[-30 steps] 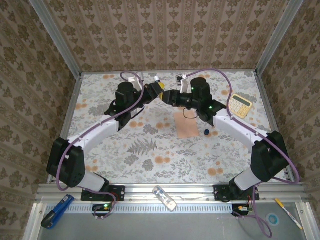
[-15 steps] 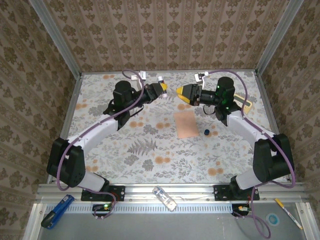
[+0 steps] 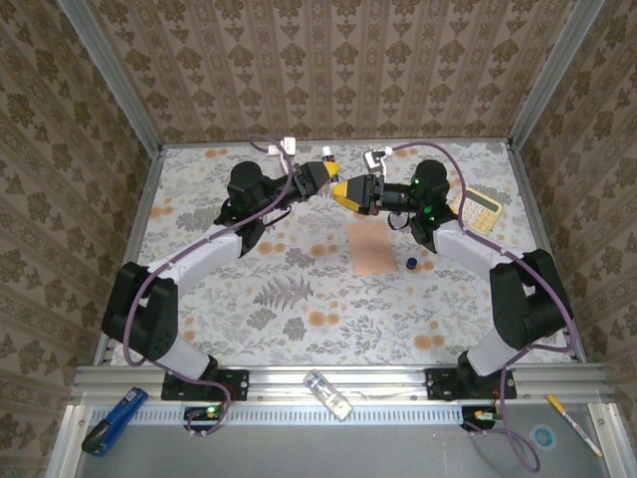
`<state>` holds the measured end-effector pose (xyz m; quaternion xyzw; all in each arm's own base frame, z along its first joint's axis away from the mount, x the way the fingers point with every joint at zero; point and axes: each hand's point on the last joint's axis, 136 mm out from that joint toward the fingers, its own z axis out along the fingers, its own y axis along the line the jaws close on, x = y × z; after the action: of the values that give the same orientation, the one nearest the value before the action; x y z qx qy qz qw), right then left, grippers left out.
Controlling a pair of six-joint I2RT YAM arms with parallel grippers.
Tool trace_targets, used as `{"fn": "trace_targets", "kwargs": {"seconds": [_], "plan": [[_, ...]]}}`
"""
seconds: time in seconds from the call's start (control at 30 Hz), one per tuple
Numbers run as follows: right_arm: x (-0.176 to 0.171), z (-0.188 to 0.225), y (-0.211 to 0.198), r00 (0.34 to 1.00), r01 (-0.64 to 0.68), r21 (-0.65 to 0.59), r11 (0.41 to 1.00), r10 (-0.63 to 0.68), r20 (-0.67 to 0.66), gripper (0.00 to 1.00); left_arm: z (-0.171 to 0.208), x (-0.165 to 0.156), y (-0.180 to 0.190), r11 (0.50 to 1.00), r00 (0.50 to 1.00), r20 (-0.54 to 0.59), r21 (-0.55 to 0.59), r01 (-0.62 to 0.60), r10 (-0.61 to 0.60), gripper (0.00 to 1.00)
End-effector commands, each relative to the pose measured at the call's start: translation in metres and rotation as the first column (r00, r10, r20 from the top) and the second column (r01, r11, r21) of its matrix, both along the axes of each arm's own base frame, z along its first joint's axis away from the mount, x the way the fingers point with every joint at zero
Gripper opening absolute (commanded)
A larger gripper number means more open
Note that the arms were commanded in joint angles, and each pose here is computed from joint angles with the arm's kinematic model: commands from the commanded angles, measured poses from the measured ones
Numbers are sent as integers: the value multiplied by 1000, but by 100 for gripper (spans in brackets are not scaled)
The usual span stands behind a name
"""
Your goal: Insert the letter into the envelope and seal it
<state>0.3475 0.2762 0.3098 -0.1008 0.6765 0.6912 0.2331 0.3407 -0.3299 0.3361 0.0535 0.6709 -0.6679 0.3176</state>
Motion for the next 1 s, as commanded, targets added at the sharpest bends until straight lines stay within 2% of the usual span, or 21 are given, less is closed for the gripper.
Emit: {"fn": "trace_targets", "kwargs": {"seconds": [0.0,0.2,0.37,0.97], "plan": [[0,21,2,996,-14,33,999,11,83,52,27,-5,2,998,997,69,-54,23,-20,0],[4,26,2,995,-4,56,998,-1,96,44,27,-6,2,998,997,67,-58,28,-24,0],[6,27,4,995,-8,68,998,1,101,42,30,-7,3,997,997,70,-66,32,-28,0],[11,26,6,997,10,56,998,-14,78,24,26,-6,3,998,998,64,-52,23,-20,0]]}}
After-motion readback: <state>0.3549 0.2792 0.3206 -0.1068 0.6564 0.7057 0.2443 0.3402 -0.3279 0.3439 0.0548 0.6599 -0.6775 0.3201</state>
